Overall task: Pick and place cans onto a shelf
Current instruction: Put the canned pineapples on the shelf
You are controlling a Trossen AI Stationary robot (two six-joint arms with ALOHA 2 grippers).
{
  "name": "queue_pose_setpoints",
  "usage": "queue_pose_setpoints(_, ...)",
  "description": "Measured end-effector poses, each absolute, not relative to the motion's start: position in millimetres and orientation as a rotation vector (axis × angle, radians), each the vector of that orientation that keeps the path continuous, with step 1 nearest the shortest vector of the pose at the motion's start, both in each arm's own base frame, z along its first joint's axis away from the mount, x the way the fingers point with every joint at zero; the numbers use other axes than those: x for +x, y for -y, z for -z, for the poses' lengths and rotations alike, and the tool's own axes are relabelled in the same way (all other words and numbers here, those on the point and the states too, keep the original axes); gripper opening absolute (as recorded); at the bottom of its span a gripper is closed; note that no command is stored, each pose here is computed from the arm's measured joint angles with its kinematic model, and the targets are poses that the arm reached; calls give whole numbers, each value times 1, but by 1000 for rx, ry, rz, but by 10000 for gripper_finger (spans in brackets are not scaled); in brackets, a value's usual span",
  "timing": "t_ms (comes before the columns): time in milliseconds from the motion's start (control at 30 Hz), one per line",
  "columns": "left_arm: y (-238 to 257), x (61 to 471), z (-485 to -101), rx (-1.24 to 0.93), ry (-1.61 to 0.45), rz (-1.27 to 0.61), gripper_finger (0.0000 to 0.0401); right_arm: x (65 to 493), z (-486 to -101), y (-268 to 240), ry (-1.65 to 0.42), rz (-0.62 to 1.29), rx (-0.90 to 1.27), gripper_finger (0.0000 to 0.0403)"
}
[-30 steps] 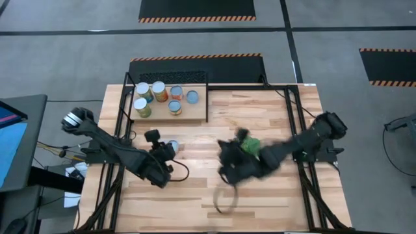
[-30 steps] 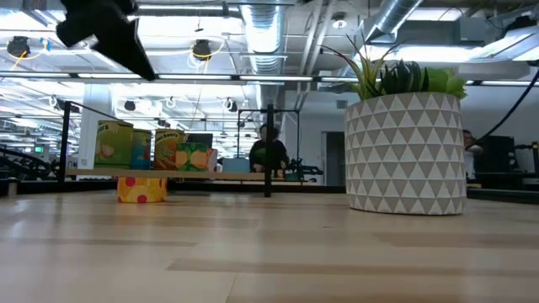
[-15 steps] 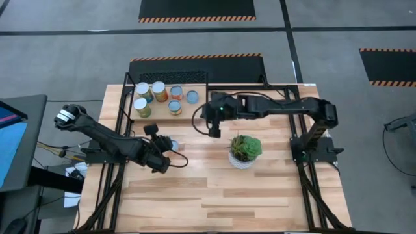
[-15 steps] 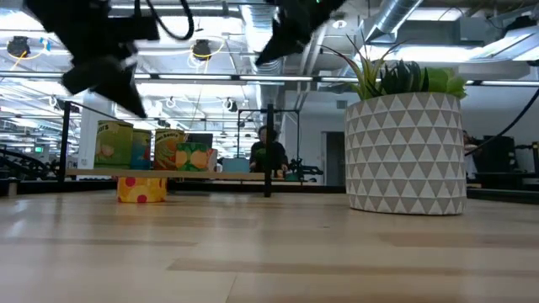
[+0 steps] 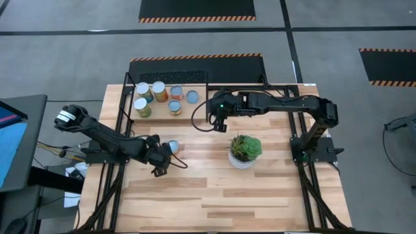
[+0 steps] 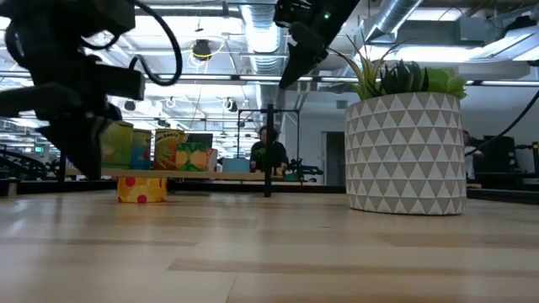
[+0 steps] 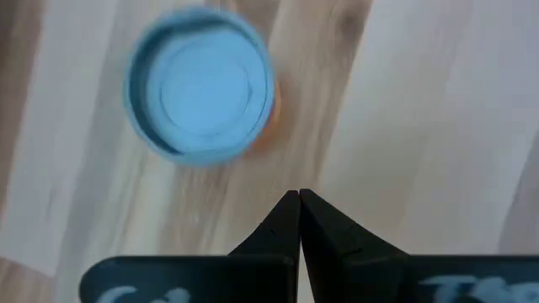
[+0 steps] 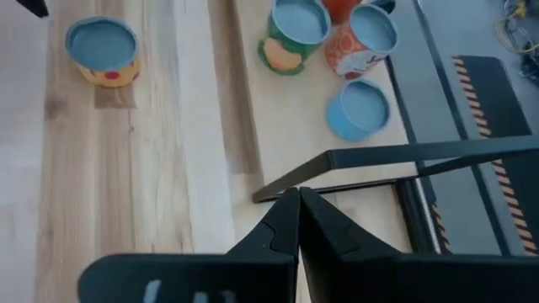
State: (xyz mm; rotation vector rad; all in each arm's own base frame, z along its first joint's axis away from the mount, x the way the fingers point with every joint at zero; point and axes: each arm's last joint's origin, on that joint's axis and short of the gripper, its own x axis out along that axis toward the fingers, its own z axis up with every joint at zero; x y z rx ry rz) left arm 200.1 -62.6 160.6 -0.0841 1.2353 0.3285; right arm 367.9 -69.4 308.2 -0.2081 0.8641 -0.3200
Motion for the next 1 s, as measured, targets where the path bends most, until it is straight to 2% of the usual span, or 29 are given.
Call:
queue_pose_setpoints(167,51,203,-159,-66,-1222,-379,0,367,-309,74,-866,319,-232,28)
queue_pose_setpoints(467,27,237,-152,-1,-1091,-319,0,366,-308,77,-882,324,-231,28)
queue_pose_setpoints(600,22,249,-169,18,-1040,-312,0,365,-307,76,-889,322,-230,28)
queue_pose_setpoints(700,23,244,-182,37,-1111,-314,0,365,-307,76,-898,320,-230,28)
queue_pose_setpoints(833,18,233,-178,39,-1240,-366,0,364,-305,76,-915,314,-229,28)
queue_pose_setpoints(1000,12,235,-169,68,-1250,-443,0,362,-304,76,-933,312,-228,28)
